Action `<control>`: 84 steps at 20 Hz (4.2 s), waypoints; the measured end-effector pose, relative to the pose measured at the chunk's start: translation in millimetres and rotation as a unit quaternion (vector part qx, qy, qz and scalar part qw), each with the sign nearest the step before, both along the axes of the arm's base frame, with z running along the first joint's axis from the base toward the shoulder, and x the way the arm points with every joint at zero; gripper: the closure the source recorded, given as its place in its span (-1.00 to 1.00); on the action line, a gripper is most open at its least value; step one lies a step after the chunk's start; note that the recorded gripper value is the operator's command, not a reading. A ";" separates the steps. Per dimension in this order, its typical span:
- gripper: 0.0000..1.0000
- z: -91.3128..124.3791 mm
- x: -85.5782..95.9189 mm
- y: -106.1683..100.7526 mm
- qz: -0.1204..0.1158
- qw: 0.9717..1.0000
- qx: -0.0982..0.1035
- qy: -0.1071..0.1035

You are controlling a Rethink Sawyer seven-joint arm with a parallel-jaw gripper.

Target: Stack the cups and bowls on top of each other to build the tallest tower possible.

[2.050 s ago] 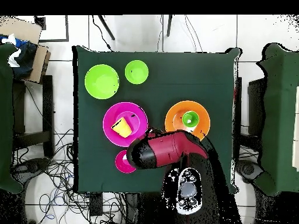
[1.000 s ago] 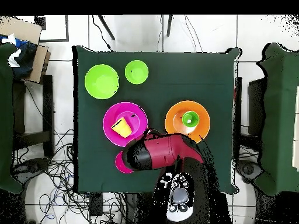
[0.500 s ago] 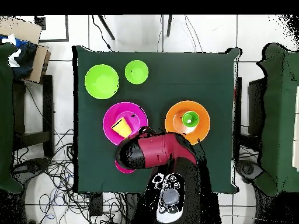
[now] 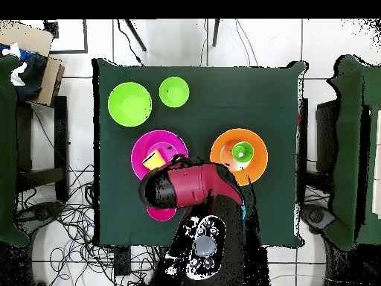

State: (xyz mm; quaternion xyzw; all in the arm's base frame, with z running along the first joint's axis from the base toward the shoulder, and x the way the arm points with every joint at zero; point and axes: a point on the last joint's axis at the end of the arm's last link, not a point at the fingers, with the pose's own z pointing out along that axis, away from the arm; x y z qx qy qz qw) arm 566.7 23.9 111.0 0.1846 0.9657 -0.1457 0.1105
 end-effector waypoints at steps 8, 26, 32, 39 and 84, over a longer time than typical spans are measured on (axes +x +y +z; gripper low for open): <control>-1.00 -2.1 16.0 17.9 -0.004 1.000 -0.006 0.000; -1.00 -23.2 43.8 43.7 -0.019 1.000 -0.016 0.001; -1.00 -29.9 45.3 40.4 -0.030 0.999 -0.018 0.004; -1.00 -39.3 47.6 33.5 -0.033 0.999 -0.027 0.007; -1.00 -85.8 71.6 67.5 -0.027 0.999 -0.024 0.008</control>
